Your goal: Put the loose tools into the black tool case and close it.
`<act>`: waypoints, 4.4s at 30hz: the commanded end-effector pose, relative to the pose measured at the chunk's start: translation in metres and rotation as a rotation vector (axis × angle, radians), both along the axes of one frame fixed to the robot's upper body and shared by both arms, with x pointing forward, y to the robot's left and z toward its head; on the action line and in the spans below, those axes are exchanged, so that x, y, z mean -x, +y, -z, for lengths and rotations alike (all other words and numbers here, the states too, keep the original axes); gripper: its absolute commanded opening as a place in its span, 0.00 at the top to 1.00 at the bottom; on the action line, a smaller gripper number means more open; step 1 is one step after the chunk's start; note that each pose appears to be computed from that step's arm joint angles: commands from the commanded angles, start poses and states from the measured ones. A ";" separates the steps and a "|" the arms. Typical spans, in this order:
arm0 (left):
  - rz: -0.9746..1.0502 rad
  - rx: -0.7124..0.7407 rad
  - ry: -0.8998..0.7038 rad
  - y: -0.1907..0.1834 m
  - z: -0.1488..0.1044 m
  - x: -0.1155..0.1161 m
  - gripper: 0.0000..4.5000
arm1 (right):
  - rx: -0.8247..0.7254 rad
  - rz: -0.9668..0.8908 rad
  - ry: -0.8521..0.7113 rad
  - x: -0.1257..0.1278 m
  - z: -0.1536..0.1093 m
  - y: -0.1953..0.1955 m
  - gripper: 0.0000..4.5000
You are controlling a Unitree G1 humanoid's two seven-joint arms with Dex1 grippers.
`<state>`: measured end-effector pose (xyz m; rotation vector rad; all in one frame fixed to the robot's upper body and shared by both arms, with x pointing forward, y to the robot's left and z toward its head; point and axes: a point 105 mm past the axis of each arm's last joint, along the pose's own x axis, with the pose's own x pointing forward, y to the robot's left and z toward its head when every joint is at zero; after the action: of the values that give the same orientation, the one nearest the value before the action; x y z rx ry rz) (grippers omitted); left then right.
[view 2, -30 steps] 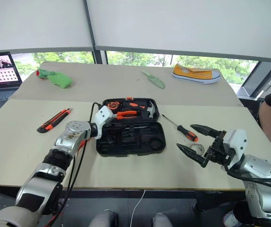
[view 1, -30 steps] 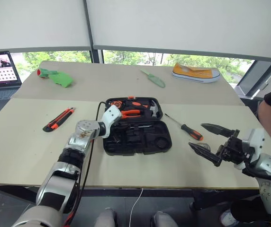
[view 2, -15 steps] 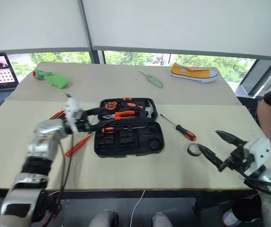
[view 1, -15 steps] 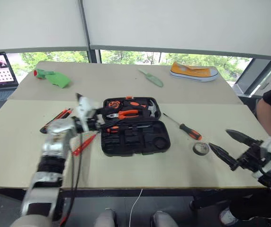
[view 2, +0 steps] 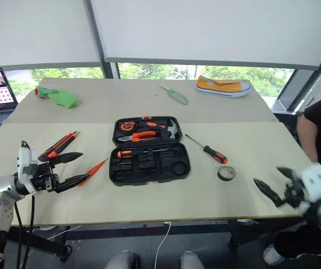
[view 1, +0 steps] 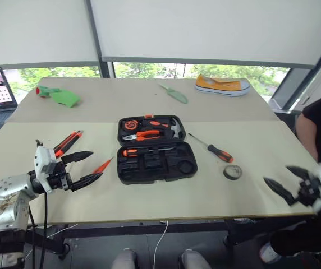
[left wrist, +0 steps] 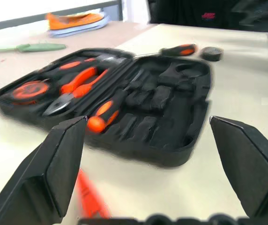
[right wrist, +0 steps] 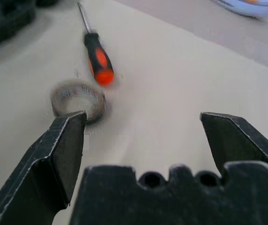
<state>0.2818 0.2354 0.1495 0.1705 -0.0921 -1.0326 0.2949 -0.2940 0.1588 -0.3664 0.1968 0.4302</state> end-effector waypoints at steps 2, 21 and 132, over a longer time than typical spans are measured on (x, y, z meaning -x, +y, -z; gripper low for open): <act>0.020 0.040 -0.051 -0.017 -0.013 0.001 0.01 | 0.023 -0.077 0.219 -0.030 0.001 0.032 0.00; 0.085 0.042 -0.084 -0.041 -0.016 0.007 0.00 | 0.132 0.020 0.329 -0.104 0.012 0.045 0.78; -0.628 -0.180 0.354 0.041 0.040 -0.017 0.00 | -0.021 -0.876 -0.363 -0.009 -0.042 0.146 0.00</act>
<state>0.2888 0.2880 0.1118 0.1338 0.3173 -0.4348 0.3088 -0.1565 0.1847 -0.4452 -0.2710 1.1957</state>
